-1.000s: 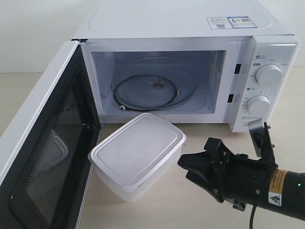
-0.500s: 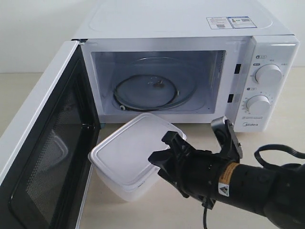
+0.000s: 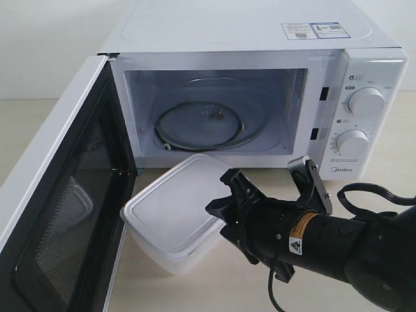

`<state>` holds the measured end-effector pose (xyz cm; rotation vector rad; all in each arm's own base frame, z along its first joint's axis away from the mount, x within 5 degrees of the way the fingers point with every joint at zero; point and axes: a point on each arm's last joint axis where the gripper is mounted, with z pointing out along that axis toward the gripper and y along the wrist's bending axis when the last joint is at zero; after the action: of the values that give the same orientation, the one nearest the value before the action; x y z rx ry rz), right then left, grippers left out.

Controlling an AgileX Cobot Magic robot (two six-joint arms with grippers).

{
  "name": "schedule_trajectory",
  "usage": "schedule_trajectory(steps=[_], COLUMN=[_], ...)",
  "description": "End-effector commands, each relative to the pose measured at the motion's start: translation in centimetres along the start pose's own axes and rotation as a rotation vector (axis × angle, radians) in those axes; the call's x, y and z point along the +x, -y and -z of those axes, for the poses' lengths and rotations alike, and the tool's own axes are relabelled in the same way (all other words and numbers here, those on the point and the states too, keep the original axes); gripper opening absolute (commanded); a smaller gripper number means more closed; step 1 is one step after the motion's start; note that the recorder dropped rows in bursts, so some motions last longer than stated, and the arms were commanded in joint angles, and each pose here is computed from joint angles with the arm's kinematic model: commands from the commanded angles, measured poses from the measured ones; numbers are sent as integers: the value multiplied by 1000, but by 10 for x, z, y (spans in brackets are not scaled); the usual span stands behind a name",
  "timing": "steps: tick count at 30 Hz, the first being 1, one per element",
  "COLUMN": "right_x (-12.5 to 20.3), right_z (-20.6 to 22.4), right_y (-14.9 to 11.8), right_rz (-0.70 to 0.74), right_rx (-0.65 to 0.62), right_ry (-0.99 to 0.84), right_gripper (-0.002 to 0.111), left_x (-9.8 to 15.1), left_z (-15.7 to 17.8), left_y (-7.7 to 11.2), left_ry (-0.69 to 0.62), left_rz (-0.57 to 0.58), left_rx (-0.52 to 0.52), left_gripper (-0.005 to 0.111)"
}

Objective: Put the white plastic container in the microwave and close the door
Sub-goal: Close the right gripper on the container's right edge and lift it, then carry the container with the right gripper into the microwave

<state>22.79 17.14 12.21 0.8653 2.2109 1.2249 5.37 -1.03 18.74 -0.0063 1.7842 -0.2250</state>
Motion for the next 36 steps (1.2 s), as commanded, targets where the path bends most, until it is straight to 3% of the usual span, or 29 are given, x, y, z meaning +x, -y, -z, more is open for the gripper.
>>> schedule_trajectory(steps=[1, 20, 22, 31, 36], right_x=[-2, -5, -4, -1, 0], right_z=[0, -18, -18, -18, -18], right_y=[0, -4, -2, 0, 0], right_rz=[-13, 4, 2, 59, 108], right_rx=[11, 22, 46, 69, 68], right_ry=[20, 22, 21, -19, -28], right_gripper=[46, 45, 41, 0, 0], left_x=[1, 1, 1, 1, 1], left_z=[0, 0, 0, 0, 0], left_y=[0, 0, 0, 0, 0], left_ry=[4, 4, 4, 4, 4], left_rz=[3, 3, 3, 3, 3], left_rx=[4, 4, 4, 4, 4], left_gripper=[4, 4, 4, 4, 4])
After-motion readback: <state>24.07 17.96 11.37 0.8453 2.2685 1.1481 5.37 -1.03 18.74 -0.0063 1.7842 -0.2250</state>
